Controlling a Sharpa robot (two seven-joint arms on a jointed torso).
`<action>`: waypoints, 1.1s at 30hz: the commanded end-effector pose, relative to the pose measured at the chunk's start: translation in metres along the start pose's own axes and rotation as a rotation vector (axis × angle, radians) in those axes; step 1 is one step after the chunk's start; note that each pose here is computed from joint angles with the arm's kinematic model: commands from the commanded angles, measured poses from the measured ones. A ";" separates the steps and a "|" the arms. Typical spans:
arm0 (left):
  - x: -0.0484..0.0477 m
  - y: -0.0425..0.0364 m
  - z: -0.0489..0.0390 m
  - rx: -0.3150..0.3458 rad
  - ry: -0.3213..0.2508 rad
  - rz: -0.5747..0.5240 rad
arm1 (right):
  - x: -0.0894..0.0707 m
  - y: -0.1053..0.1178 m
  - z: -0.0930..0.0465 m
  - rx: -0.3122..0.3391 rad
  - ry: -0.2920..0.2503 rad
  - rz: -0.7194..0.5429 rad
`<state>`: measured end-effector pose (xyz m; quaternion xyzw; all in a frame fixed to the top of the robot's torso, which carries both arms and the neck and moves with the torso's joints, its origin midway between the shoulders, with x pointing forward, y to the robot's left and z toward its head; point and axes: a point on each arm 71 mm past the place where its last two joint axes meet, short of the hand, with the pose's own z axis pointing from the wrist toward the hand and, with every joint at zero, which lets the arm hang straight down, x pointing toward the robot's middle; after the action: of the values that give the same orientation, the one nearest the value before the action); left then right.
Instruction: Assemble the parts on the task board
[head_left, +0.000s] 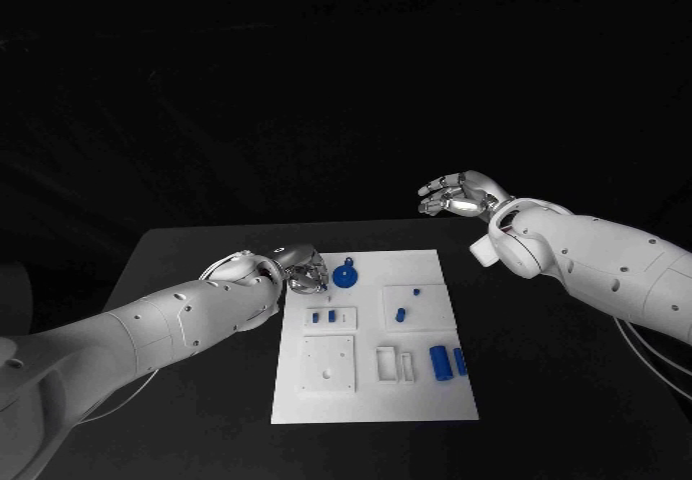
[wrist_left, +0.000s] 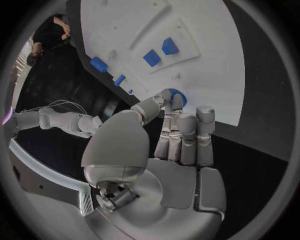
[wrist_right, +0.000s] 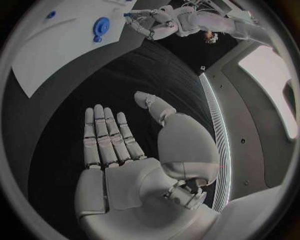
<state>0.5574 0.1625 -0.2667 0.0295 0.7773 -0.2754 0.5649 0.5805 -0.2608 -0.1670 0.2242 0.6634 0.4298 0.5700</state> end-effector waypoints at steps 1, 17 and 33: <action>0.0055 -0.0005 0.0001 0.010 0.036 0.002 | 0.001 0.001 0.000 -0.011 0.010 0.003; 0.0148 -0.0027 0.0011 0.011 0.073 0.000 | 0.001 0.001 0.000 -0.011 0.010 0.003; 0.0216 -0.0010 0.0034 -0.001 0.084 0.003 | 0.001 0.001 0.000 -0.011 0.009 0.003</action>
<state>0.5527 0.1559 -0.2860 0.0366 0.7993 -0.2699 0.5357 0.5805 -0.2608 -0.1670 0.2243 0.6633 0.4298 0.5700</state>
